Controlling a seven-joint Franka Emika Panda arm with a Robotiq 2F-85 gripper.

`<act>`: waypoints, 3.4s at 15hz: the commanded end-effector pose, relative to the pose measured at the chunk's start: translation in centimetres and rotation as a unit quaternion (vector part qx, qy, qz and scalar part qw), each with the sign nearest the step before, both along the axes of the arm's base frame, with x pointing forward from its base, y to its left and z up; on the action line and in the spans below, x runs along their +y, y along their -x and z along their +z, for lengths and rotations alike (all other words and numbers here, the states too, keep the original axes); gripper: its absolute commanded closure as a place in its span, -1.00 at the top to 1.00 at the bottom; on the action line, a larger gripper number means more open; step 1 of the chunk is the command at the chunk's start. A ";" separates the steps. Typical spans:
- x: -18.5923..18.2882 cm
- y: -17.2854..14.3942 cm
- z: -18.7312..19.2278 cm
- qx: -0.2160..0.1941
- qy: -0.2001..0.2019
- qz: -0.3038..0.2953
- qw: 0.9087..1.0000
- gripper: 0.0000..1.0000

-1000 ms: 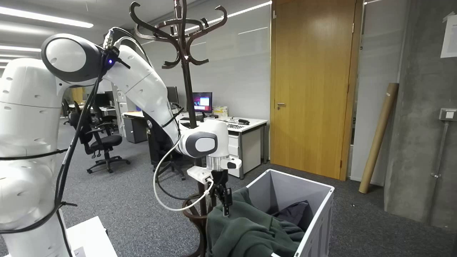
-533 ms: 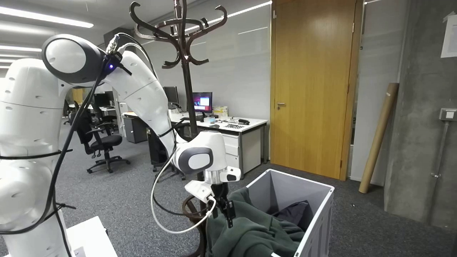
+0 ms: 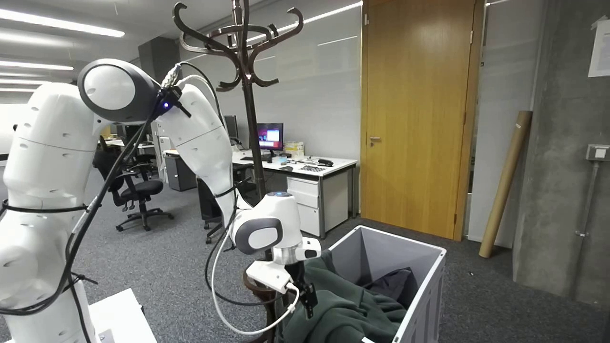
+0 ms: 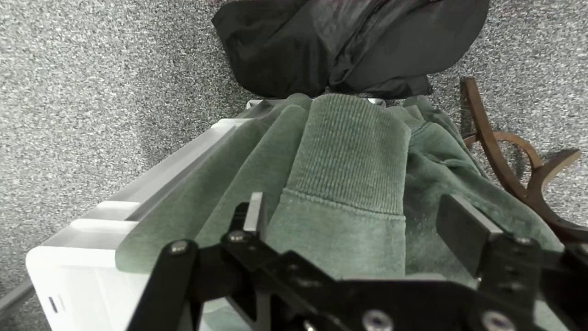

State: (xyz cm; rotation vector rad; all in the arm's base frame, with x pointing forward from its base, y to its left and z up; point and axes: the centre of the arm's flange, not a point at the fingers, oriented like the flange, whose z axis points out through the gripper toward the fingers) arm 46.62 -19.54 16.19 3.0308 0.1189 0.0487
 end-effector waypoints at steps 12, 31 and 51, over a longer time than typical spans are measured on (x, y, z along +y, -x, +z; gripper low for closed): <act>-0.4 -3.5 -2.9 -0.026 -0.002 0.061 0.998 0.86; -1.2 -9.1 6.8 -0.070 0.006 0.049 0.996 -0.98; -8.1 -19.8 20.4 -0.197 -0.019 -0.283 0.938 -0.94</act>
